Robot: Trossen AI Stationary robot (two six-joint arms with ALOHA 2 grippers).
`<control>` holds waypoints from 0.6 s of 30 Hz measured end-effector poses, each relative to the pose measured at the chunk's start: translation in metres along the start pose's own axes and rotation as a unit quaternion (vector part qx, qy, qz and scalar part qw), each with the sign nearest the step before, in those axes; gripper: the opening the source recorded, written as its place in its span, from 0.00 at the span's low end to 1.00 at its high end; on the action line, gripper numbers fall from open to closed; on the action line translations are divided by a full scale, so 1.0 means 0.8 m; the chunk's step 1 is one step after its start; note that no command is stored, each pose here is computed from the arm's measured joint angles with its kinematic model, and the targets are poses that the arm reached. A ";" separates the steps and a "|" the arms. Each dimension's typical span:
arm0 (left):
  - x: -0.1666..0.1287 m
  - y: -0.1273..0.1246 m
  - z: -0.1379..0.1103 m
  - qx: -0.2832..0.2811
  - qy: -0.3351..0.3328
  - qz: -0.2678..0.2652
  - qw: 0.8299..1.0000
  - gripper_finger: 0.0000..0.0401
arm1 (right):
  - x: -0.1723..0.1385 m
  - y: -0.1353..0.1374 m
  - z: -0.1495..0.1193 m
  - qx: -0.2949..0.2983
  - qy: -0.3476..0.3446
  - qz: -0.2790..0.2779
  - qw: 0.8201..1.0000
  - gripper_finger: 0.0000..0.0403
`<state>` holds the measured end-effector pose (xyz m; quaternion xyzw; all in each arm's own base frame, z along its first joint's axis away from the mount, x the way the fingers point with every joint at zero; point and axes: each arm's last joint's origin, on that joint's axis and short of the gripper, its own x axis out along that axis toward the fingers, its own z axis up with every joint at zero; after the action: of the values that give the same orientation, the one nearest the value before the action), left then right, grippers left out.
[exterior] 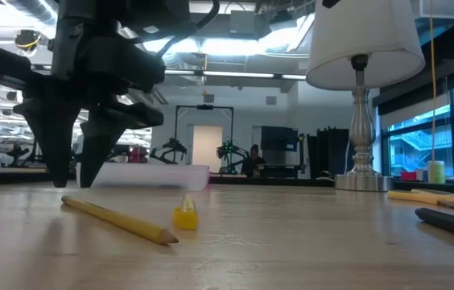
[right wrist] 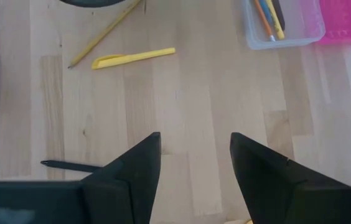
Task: Pick & place school supplies into a supply box
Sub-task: Put the yellow pencil into the pink supply box
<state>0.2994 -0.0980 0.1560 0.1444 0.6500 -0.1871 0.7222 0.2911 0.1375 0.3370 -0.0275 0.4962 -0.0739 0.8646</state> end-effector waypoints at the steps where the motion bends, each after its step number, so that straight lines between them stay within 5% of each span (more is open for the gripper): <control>1: 0.003 0.000 0.000 0.001 0.004 -0.001 1.000 0.24 | 0.000 0.000 0.000 0.000 0.000 0.000 1.000 0.49; 10: 0.030 0.000 0.002 -0.004 0.040 -0.016 0.999 0.23 | 0.000 0.000 0.000 -0.001 0.000 0.000 1.000 0.49; 18: 0.031 0.002 0.002 0.009 0.039 -0.015 0.999 0.07 | 0.000 0.000 0.000 -0.002 0.002 -0.001 1.000 0.49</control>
<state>0.3033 -0.0992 0.1312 0.1484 0.6783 -0.1974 0.6921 0.2909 0.1374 0.3368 -0.0291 0.4978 -0.0739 0.8637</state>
